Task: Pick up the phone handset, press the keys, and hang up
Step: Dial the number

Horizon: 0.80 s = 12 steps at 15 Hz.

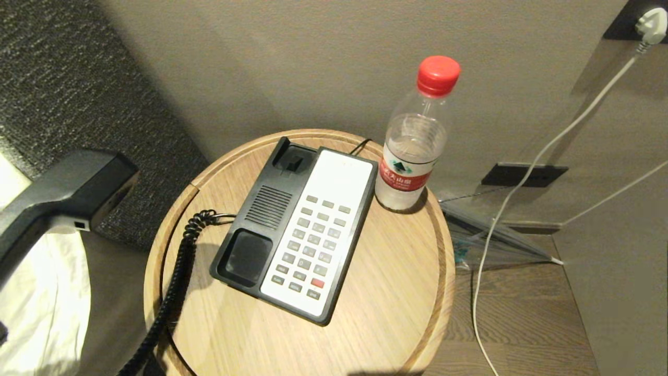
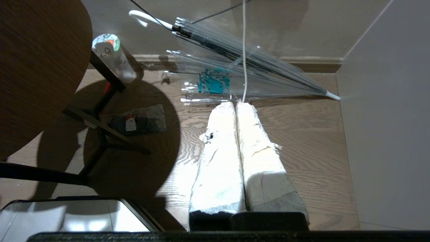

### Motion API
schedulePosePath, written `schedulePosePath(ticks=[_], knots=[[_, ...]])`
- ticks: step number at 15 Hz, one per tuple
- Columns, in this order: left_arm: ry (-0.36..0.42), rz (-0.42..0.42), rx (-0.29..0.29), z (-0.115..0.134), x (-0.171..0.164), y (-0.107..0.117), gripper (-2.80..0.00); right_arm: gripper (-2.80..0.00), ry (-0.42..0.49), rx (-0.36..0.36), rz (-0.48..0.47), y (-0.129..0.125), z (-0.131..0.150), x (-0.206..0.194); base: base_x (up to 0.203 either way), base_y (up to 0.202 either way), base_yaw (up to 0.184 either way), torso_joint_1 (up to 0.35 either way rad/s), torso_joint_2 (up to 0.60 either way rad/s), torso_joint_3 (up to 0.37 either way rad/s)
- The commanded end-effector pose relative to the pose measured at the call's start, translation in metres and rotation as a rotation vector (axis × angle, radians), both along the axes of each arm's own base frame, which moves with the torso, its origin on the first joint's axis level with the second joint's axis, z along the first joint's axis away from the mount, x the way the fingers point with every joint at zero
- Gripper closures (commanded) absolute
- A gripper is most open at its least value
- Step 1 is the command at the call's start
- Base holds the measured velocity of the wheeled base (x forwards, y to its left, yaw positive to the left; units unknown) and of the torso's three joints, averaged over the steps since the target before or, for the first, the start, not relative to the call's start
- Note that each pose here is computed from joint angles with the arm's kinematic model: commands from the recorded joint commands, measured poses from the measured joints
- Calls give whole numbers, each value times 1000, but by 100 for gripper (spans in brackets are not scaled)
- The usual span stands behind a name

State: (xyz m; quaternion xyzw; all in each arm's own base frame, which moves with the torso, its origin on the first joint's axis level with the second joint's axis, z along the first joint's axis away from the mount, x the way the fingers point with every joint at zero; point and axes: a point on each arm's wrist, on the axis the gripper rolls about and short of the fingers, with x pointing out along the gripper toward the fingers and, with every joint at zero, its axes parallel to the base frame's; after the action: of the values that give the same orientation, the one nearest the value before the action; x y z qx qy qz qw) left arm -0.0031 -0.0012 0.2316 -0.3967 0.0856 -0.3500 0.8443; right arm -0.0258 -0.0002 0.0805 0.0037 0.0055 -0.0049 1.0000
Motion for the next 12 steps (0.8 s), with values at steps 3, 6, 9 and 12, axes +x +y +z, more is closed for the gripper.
schedulePosePath(ticks=[3, 6, 9, 12], knots=[[5, -4, 0, 0, 1, -1, 0, 0, -44, 5, 109, 2, 51, -31, 0, 0, 0, 0, 0, 0], [13, -3, 6, -5, 1, -1, 0, 0, -30, 74, 295, 7, 74, -58, 0, 0, 0, 0, 0, 0], [17, -3, 10, -5, 2, -1, 0, 0, -92, 128, 340, 7, 89, -67, 0, 0, 0, 0, 0, 0], [33, -9, 24, -9, 4, -3, 0, 0, -92, 135, 343, 7, 124, -55, 0, 0, 0, 0, 0, 0]])
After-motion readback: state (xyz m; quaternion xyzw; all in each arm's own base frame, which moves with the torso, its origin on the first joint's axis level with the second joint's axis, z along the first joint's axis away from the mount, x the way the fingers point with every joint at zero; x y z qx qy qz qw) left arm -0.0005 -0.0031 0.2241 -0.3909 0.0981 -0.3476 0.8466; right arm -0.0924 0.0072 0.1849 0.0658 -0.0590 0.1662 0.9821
